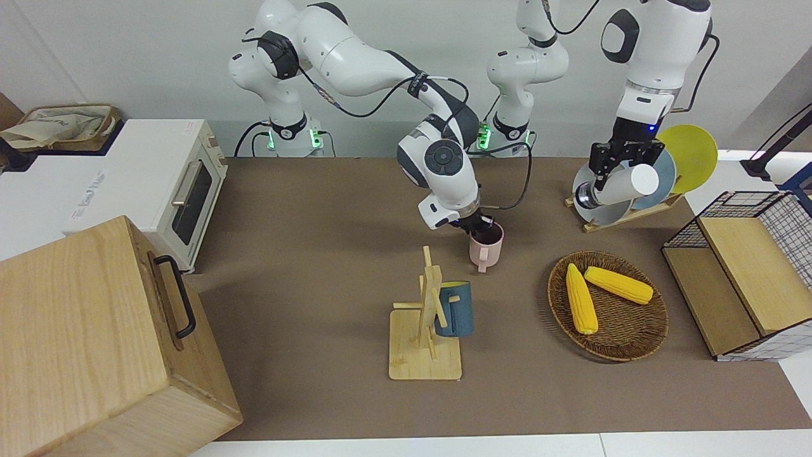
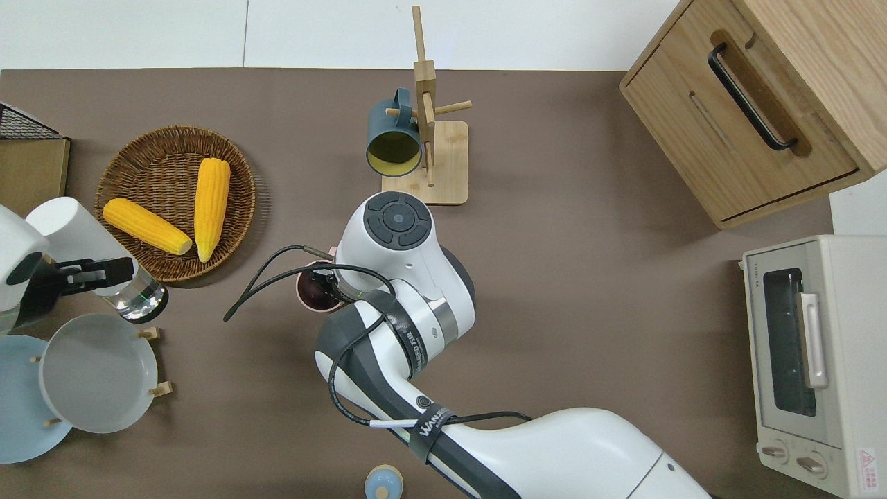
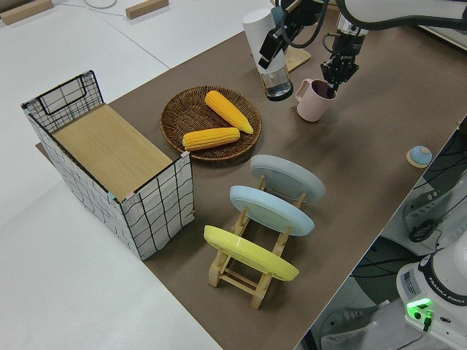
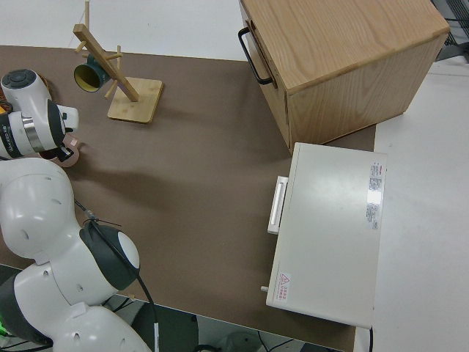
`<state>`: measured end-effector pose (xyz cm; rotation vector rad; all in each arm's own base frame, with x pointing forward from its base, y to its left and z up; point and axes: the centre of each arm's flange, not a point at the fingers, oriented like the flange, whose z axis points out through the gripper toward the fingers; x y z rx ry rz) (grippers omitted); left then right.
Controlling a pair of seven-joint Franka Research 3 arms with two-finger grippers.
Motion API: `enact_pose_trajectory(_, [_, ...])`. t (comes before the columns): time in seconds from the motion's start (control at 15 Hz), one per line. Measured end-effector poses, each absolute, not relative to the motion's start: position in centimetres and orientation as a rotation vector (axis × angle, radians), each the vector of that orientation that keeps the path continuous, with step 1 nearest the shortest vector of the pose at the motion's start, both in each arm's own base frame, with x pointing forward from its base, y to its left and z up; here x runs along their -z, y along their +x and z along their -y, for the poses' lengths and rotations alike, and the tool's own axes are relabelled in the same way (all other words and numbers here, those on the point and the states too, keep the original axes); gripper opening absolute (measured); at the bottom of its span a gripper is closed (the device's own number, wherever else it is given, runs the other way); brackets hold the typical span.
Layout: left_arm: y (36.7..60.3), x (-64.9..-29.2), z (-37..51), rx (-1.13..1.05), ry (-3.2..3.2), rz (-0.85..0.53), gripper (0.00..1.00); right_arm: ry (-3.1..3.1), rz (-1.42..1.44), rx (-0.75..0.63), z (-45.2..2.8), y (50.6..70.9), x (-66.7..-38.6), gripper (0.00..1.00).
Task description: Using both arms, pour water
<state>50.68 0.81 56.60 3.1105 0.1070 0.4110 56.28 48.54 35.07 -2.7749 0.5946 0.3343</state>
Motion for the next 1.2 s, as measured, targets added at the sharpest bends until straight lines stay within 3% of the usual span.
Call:
enact_pose_trajectory(0.33, [49.7,-55.1,1.6,-0.374,3.108,-0.07,0.63,-2.76,-0.617,-0.32,-48.6,56.5,-35.4,0.69])
enact_pose_trajectory(0.53, [49.6,-54.9,1.7,-0.372,3.106,-0.069,0.63,-2.742,-0.63,-0.298,-48.5,56.8,-37.2,0.96])
enact_pose_trajectory(0.87, [49.5,-54.5,2.4,-0.357,3.106,-0.048,0.63,-2.752,-0.62,-0.254,-45.2,56.7,-46.7,1.0])
enact_pose_trajectory(1.2, [48.6,-52.5,5.8,-0.293,3.098,0.05,0.63,-2.854,-0.584,-0.292,-34.6,56.8,-55.7,1.0])
